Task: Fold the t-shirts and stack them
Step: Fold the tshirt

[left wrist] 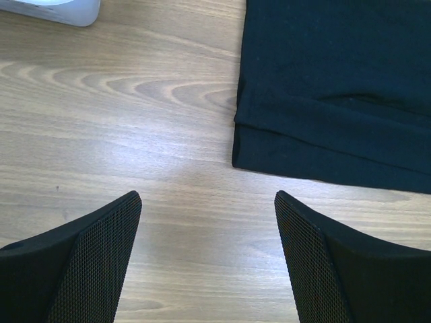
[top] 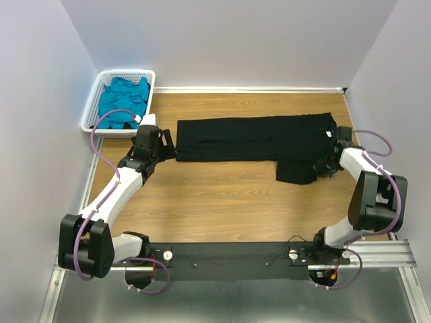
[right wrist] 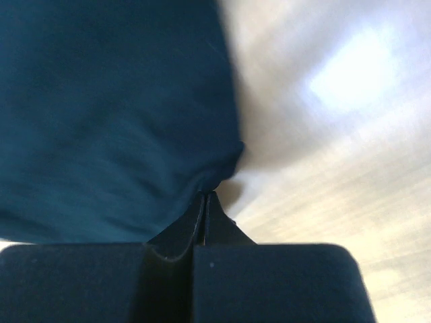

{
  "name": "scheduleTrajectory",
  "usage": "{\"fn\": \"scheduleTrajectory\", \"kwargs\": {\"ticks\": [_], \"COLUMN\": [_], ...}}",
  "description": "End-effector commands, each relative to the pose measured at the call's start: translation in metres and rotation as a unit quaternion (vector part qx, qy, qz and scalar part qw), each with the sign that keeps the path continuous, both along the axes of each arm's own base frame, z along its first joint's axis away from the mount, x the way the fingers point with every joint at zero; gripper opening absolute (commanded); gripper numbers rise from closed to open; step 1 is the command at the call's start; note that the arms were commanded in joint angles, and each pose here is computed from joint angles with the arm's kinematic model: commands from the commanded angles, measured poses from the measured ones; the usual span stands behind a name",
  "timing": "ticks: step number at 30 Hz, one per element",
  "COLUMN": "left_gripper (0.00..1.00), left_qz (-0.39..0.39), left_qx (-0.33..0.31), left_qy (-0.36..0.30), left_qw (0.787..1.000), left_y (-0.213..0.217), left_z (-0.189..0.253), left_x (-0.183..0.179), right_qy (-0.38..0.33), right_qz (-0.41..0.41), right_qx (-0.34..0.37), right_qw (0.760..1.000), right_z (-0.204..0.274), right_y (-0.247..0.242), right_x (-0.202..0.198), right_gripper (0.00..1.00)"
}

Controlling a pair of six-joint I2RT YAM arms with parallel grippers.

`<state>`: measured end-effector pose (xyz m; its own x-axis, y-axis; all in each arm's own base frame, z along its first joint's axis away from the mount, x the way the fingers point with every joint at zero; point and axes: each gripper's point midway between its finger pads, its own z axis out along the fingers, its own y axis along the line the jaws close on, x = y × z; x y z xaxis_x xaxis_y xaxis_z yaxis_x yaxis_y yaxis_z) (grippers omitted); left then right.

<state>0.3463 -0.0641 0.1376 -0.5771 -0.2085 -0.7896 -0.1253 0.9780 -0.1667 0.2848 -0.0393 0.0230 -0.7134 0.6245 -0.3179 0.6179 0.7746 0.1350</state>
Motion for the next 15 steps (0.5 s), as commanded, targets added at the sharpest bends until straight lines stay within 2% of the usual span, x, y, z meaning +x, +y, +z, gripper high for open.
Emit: {"fn": "scheduleTrajectory", "kwargs": {"ticks": [1, 4, 8, 9, 15], "left_gripper": [0.88, 0.88, 0.88, 0.88, 0.88], "left_qz": [0.007, 0.01, 0.016, 0.018, 0.026], "left_qx": [0.011, 0.014, 0.019, 0.022, 0.031], "left_qy": [-0.014, -0.013, -0.006, -0.005, 0.01], "left_qw": [1.0, 1.0, 1.0, 1.0, 0.999], "left_y": [0.004, 0.006, 0.008, 0.009, 0.013], "left_z": [0.005, 0.004, -0.001, -0.002, -0.012], "left_x": [0.004, 0.004, 0.004, 0.005, 0.005], "right_qy": [-0.071, -0.128, -0.143, -0.168, -0.18], "right_qz": [0.017, 0.02, 0.028, 0.032, 0.058], "right_qx": [0.032, 0.036, 0.05, 0.047, 0.056], "right_qw": [0.997, 0.991, 0.988, 0.984, 0.98], "right_z": [0.036, 0.074, 0.079, 0.096, 0.083], "right_y": [0.008, 0.005, 0.007, 0.006, 0.011], "right_x": [0.06, 0.114, 0.153, 0.172, 0.227], "right_gripper": [0.01, 0.01, 0.01, 0.01, 0.01]}}
